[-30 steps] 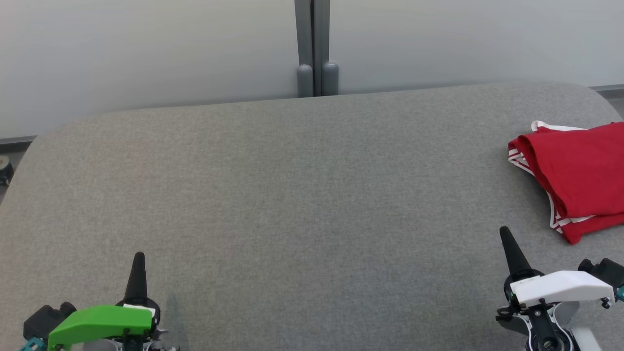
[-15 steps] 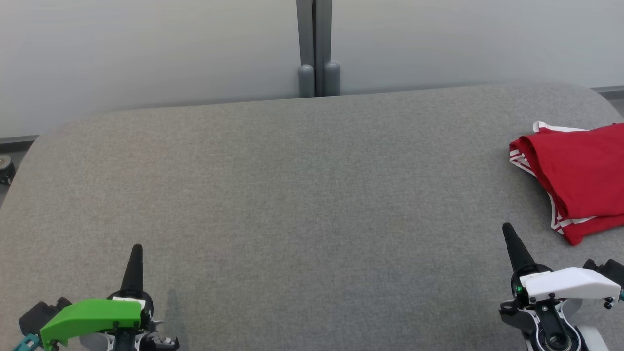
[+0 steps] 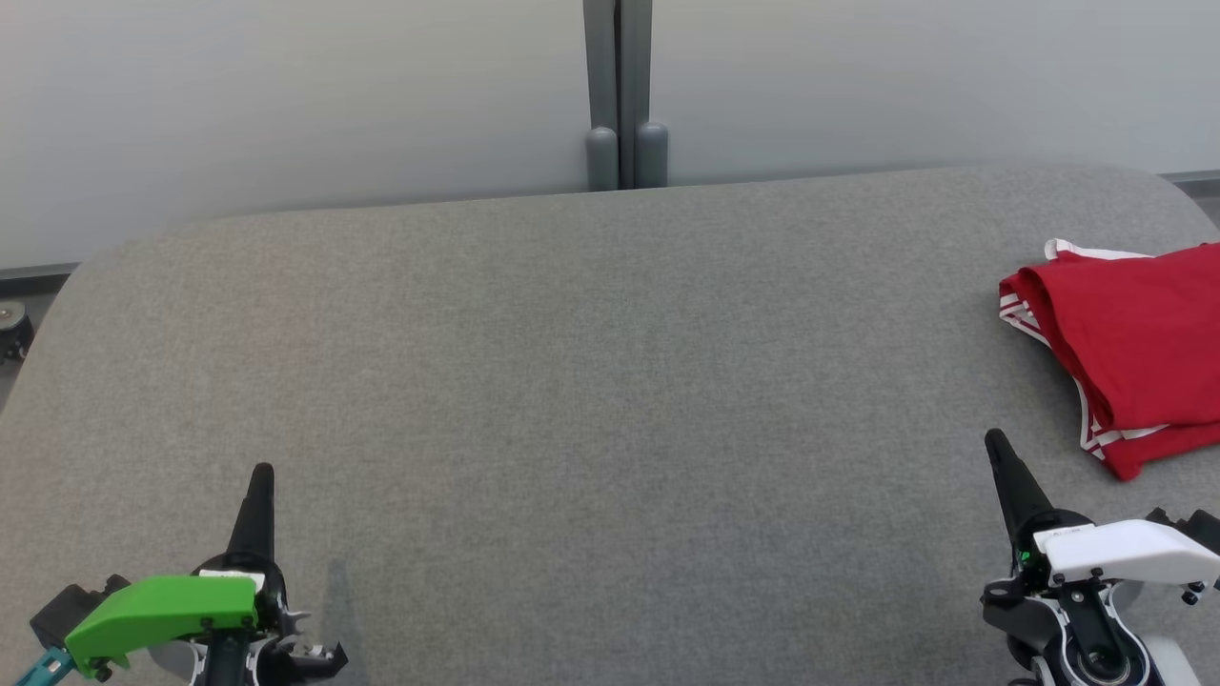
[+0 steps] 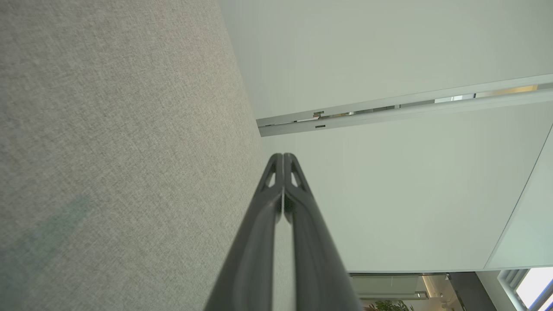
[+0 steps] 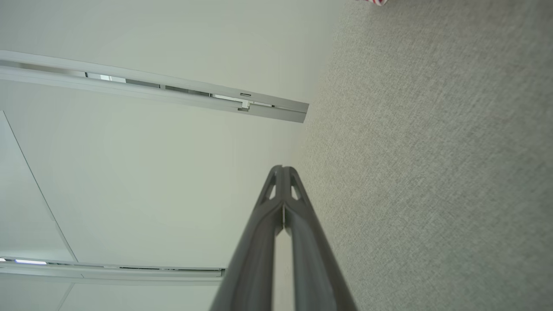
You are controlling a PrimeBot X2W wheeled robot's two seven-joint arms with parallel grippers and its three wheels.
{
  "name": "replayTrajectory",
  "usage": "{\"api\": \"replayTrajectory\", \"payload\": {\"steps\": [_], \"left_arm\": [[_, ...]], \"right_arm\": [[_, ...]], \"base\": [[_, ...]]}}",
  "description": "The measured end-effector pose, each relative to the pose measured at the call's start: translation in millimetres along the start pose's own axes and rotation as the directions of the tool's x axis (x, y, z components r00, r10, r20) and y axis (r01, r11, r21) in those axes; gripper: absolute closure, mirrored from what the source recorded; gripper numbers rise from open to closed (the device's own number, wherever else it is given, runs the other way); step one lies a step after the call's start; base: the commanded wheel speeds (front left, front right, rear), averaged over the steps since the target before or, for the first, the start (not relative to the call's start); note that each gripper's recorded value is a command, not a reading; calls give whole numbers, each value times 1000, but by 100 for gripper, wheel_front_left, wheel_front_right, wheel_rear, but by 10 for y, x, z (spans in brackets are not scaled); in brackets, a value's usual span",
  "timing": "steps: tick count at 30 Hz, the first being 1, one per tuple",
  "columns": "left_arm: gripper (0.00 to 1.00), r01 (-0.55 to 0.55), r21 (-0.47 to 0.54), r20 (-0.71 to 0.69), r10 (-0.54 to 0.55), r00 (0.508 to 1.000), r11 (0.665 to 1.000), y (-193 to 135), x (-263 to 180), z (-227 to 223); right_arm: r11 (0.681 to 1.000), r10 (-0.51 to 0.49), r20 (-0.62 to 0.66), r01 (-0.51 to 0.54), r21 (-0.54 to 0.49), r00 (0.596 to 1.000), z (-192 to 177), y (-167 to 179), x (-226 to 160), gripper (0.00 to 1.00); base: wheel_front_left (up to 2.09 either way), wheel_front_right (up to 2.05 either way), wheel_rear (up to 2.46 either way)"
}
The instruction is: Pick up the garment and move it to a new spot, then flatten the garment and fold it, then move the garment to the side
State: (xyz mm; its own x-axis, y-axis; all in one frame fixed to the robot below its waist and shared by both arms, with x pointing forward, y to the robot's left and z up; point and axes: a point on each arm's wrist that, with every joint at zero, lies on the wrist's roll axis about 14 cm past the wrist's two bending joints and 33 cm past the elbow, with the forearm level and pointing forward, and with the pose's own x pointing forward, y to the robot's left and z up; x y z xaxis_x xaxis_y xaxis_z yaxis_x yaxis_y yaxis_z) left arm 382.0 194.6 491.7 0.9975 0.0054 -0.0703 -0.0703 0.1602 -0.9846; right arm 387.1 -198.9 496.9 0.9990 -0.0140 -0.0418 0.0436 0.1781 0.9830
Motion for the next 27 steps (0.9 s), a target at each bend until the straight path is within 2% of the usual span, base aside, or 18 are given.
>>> {"api": "replayTrajectory", "payload": {"steps": [27], "left_arm": [[100,63,-166,5,-63,998,984,-180,55,78]], "right_arm": [[982,42,-7,-40,183,999,24,103,26,100]], "base": [[0,0,0]]}}
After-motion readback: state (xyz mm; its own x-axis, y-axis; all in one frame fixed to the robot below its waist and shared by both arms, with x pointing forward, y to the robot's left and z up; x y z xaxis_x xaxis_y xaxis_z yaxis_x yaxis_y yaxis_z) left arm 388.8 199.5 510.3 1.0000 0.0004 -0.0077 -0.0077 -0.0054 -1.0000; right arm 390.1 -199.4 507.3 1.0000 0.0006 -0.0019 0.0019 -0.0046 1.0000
